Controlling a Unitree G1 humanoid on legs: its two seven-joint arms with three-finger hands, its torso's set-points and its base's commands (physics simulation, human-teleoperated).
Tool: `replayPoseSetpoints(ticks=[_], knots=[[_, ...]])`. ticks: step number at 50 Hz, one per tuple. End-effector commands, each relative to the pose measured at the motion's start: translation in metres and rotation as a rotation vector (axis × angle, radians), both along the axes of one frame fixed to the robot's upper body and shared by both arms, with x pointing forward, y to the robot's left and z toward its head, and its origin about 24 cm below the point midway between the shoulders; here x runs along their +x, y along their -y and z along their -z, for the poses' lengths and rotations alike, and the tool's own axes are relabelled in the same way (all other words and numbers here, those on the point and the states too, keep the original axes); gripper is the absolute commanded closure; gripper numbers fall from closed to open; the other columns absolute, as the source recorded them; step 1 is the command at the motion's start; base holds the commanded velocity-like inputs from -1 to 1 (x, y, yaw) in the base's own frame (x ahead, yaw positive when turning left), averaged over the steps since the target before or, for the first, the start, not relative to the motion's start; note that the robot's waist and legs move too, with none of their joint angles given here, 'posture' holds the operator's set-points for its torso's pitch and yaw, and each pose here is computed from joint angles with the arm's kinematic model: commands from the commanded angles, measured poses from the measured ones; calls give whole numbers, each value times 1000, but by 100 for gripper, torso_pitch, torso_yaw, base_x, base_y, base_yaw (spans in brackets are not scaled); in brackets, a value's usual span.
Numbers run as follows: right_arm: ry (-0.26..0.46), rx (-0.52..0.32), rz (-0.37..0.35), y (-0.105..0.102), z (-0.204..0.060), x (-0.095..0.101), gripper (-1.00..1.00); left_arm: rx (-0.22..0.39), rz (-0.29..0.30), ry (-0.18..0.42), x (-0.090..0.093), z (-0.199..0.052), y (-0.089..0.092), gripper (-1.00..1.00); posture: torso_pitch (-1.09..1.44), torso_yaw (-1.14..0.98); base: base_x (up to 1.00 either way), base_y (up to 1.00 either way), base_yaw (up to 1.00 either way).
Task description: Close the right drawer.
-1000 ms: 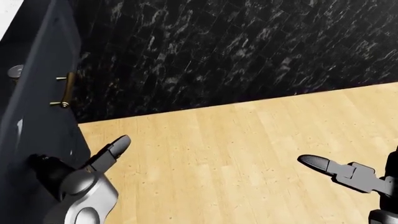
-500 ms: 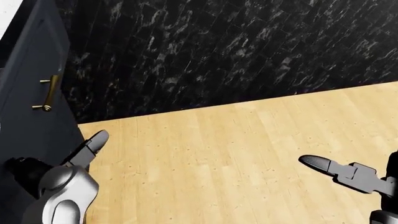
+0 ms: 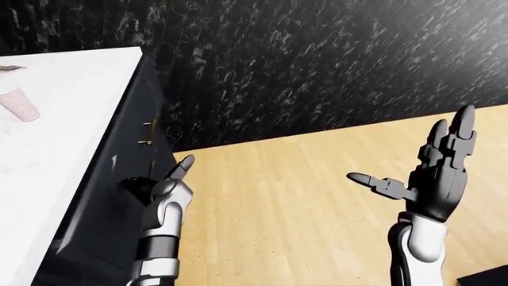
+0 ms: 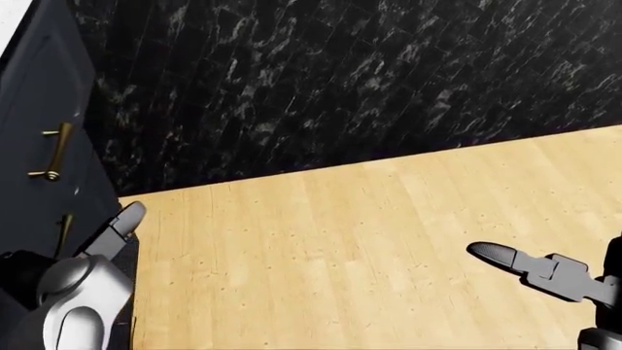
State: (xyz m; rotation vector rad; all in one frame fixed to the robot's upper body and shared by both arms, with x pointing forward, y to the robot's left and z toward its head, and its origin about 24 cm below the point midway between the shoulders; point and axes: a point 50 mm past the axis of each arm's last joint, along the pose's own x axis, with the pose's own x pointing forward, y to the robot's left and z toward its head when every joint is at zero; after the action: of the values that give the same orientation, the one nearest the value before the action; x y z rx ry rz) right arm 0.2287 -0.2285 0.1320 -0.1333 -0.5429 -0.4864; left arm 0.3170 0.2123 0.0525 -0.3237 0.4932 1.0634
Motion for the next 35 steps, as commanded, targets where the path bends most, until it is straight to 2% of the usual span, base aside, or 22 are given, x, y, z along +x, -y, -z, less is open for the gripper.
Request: replayPoseSetpoints(ticks=[1, 35], knots=[[81, -27, -7, -2, -15, -3, -100, 56, -84, 69, 1, -19, -16, -100, 0, 0, 0, 0, 0], [78, -28, -10, -3, -15, -2, -100, 36, -199, 63, 1, -23, -52, -100, 0, 0, 0, 0, 0]])
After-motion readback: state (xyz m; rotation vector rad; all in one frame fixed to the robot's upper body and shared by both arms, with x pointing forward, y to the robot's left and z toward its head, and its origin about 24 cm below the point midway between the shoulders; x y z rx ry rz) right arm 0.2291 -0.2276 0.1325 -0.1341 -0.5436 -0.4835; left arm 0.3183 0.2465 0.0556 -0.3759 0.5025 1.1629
